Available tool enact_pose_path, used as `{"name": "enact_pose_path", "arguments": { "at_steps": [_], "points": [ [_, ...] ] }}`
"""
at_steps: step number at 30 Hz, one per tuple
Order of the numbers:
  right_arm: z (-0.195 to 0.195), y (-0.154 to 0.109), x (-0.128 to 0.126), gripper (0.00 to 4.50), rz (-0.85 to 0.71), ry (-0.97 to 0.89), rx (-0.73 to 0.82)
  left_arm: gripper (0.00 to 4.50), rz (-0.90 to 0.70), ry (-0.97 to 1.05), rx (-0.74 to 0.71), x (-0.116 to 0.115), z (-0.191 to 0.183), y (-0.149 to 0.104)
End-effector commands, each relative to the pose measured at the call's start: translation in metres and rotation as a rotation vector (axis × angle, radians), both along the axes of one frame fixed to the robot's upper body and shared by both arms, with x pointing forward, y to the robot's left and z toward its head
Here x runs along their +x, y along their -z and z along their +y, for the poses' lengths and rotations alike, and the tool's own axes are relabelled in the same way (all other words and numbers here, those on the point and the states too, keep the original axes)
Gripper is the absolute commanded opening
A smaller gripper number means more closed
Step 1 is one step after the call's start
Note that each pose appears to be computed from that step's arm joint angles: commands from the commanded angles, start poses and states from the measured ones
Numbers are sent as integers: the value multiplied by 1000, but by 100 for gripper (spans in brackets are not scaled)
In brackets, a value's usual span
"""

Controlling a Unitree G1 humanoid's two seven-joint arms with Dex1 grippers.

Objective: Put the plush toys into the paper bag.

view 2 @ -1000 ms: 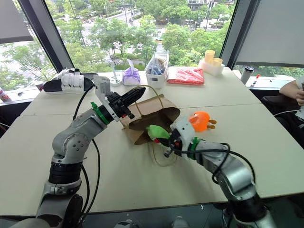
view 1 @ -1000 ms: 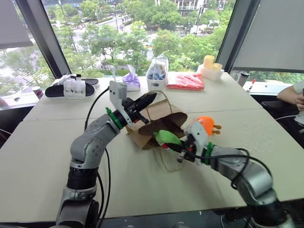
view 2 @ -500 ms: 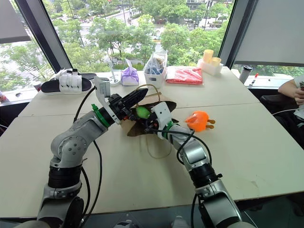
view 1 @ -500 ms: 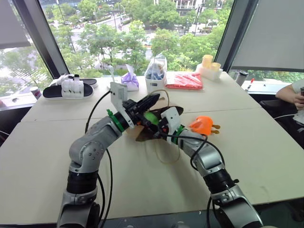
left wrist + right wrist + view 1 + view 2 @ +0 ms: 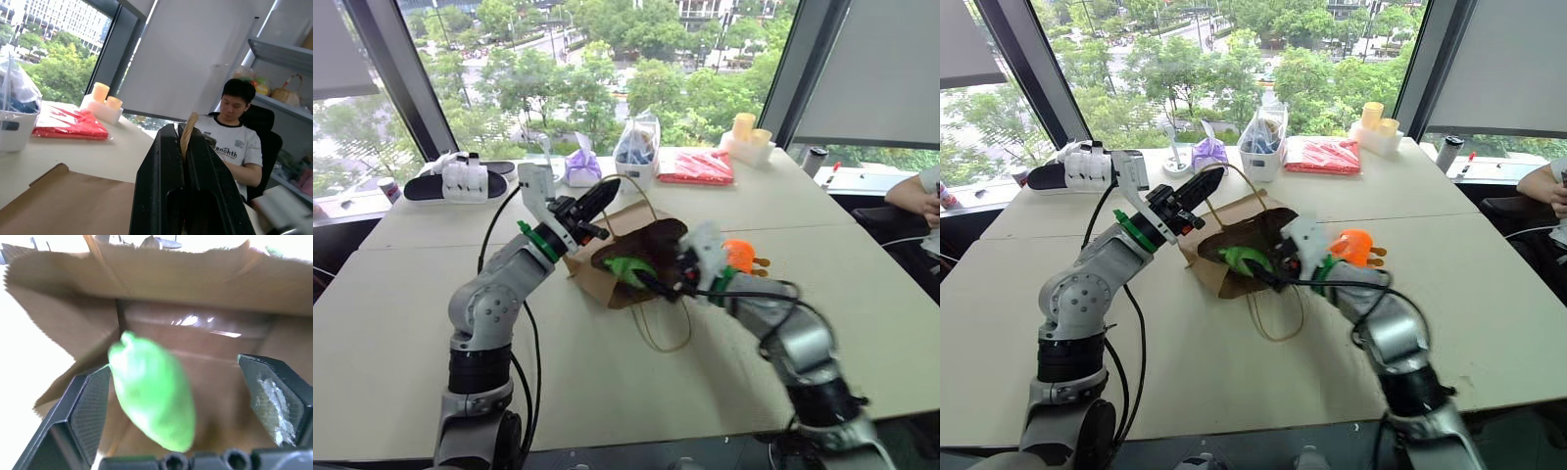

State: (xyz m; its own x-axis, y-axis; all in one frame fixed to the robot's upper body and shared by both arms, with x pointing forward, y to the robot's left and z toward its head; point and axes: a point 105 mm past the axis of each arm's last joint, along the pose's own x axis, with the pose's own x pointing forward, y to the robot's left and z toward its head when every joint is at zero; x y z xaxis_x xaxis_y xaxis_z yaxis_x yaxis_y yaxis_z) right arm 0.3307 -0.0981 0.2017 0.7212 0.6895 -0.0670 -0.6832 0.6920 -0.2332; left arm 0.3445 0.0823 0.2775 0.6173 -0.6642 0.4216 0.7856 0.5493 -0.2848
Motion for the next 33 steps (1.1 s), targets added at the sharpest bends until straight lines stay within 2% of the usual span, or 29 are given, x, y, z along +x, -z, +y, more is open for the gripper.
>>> {"name": "enact_pose_path", "arguments": {
  "at_steps": [1, 4, 7, 9, 11, 15, 23, 26, 33],
  "points": [
    [-35, -36, -17, 445, -51, 61, 79, 0, -45, 5, -13, -4, 5, -10],
    [-72, -33, -12, 445, -13, 179, 90, 0, -43, 10, -11, -3, 3, -10],
    [-118, 2, 8, 445, 78, 368, 21, 0, -43, 23, -13, -3, 0, -10],
    [-135, 24, 22, 445, 113, 453, -17, 0, -45, 27, -13, -4, -2, -11],
    [-142, 35, 33, 445, 123, 499, -21, 0, -47, 30, -13, -5, -4, -12],
    [-153, 67, 71, 445, 141, 640, -62, 0, -51, 35, -13, -9, -7, -15],
    [-133, 81, 102, 445, 162, 632, 17, 0, -51, 13, -13, -8, -5, -16],
    [-127, 80, 106, 356, 162, 617, 37, 0, -49, 10, -11, -8, -4, -15],
    [-114, 71, 110, 3, 169, 586, 124, 0, -49, 5, -11, -7, -4, -14]
  ]
}}
